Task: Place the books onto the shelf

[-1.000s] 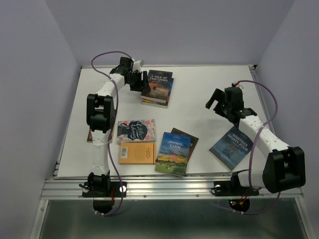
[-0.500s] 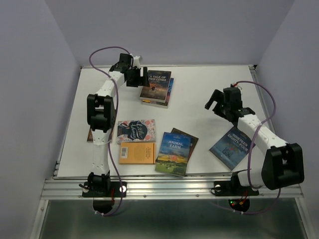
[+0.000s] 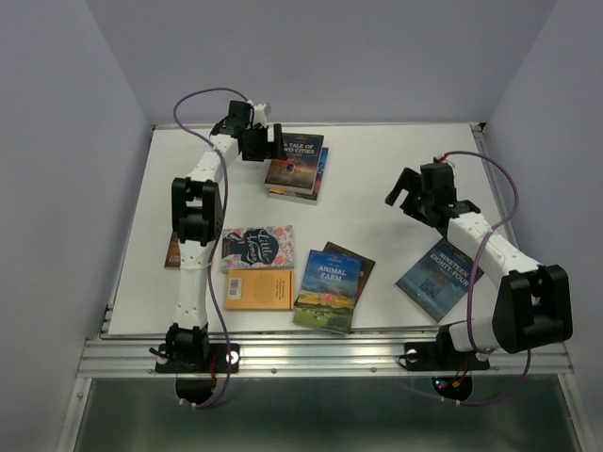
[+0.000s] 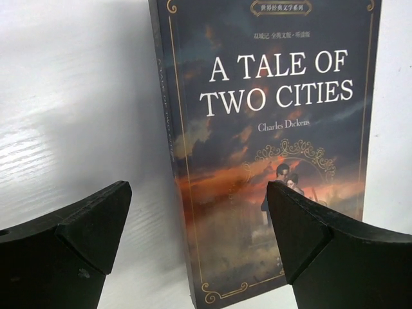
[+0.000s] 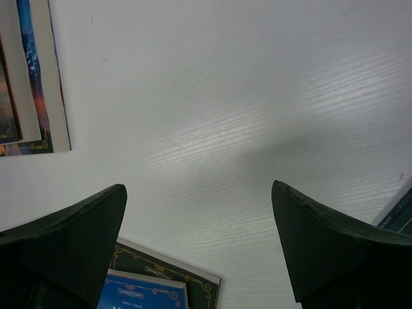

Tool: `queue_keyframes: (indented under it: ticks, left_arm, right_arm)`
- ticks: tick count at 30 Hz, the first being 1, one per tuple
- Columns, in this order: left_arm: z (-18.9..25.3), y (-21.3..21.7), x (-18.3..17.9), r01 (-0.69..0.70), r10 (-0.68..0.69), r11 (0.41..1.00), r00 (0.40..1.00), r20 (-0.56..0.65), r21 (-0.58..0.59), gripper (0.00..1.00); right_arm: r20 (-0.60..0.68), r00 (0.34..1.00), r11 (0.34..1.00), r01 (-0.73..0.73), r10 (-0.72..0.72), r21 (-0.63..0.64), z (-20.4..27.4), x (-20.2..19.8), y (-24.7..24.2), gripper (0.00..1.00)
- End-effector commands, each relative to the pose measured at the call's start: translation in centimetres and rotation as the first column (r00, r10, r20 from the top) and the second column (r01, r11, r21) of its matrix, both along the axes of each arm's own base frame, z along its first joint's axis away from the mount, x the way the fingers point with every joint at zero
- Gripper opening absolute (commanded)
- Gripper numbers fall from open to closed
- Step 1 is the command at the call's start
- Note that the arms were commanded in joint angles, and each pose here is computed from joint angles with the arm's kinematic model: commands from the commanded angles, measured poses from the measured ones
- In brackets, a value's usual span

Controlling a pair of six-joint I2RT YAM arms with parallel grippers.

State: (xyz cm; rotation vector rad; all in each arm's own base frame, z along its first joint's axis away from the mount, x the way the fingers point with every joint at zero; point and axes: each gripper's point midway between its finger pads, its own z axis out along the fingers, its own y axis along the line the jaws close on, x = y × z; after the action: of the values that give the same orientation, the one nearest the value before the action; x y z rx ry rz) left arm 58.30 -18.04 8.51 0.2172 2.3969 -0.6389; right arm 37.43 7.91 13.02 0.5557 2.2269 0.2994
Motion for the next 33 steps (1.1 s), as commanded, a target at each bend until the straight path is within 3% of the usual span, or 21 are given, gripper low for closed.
queue_keyframes:
  ticks: [1,3,4,5,8,12,17,23,29,33]
  left_arm:
    - [1.5,-0.4,0.8,0.007,-0.005,0.999,0.999,0.038,-0.045,0.99]
    - [1.0,-0.9,0.6,0.018,-0.016,0.998,0.999,0.034,-0.064,0.95]
    - [0.9,-1.1,0.5,0.018,-0.016,0.998,0.999,0.032,-0.068,0.84]
    - [0.9,-1.2,0.5,0.021,-0.018,0.997,0.999,0.030,-0.071,0.58]
    - [0.6,-1.8,0.2,0.017,-0.015,0.999,0.999,0.037,-0.052,0.42]
    - [0.4,-2.6,-0.4,0.029,-0.027,0.999,0.999,0.046,-0.039,0.41]
    - [0.3,-2.0,-0.8,0.009,-0.009,1.000,0.999,0.045,-0.003,0.34]
    - [0.8,-2.2,-1.9,0.040,-0.041,0.999,0.998,0.050,0.009,0.34]
    - [1.3,-2.7,-3.1,0.025,-0.033,0.995,0.997,0.074,0.097,0.34]
    - [1.4,-1.5,-3.0,-0.037,0.026,0.989,0.996,0.080,0.141,0.34]
  right_arm:
    - [0.052,0.998,1.000,-0.028,0.027,0.010,2.2,1.2,0.8,1.00]
    - [0.047,0.998,0.999,-0.031,0.031,0.012,1.9,1.0,0.8,1.00]
    - [0.044,0.999,0.999,-0.032,0.031,0.014,1.8,1.0,0.8,1.00]
    - [0.045,0.998,0.999,-0.035,0.035,0.017,1.9,0.9,0.9,1.00]
    - [0.036,0.998,0.999,-0.048,0.047,0.023,1.6,0.9,1.2,1.00]
    - [0.027,0.998,0.998,-0.054,0.054,0.031,1.3,0.8,1.4,1.00]
    - [0.015,0.998,0.997,-0.063,0.063,0.050,1.0,0.7,1.7,1.00]
    - [0.002,0.997,0.995,-0.075,0.075,0.069,0.6,0.4,2.1,1.00]
    - [-0.003,0.997,0.994,-0.083,0.084,0.075,0.4,0.0,2.2,1.00]
    - [-0.006,0.996,0.993,-0.086,0.087,0.075,0.2,-0.3,2.2,1.00]
